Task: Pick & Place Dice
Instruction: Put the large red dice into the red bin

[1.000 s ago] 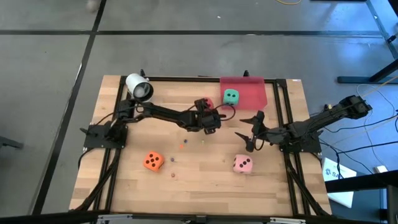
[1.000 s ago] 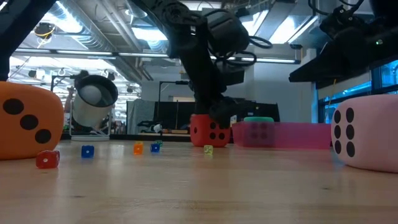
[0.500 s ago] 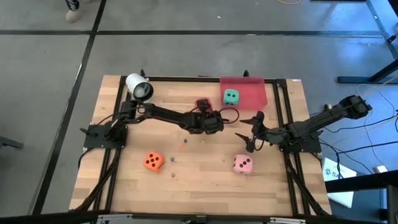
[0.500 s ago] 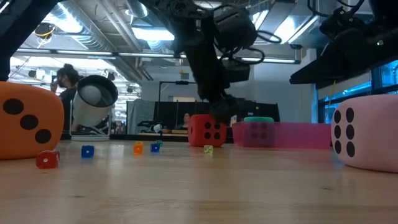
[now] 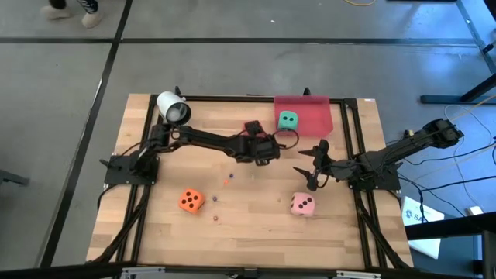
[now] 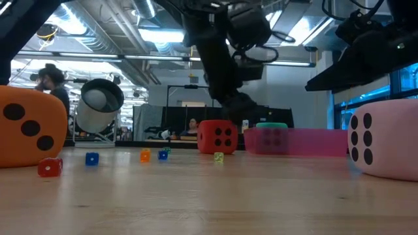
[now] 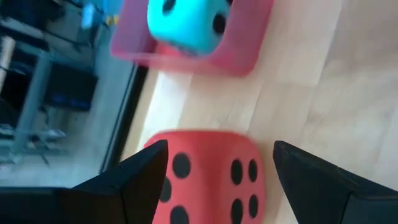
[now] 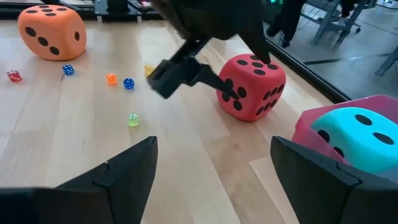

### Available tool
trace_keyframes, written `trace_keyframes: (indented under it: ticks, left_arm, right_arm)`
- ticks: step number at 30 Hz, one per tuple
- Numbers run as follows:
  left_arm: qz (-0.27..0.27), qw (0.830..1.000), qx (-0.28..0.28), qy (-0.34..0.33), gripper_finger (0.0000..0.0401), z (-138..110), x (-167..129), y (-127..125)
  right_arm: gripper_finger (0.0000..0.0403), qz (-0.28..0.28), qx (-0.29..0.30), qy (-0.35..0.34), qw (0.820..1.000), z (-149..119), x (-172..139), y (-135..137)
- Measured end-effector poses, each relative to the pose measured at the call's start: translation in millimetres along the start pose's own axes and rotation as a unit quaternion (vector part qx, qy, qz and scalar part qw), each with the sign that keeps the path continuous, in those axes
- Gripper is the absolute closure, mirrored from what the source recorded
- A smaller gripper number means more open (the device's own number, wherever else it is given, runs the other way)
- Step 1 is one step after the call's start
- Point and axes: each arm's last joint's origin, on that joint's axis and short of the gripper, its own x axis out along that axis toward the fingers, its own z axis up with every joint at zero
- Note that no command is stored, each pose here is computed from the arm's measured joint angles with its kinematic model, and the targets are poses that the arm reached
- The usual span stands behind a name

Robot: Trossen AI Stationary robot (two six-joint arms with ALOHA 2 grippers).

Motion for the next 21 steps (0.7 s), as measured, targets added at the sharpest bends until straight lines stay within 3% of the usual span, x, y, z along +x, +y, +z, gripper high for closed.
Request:
trace_keyframes:
  ticks: [13, 21]
  left_arm:
    - [-0.038, 0.998, -0.031, 0.050, 0.0114, -10, 19, 15]
    - [-0.025, 0.997, -0.003, 0.079, 0.0126, -20, 36, 3]
  right_arm:
    - [0.0092, 0.001, -0.004, 0.003, 1.000, -1, 0, 0]
    - [0.0092, 0.000, 0.000, 0.015, 1.000, -3, 0, -1]
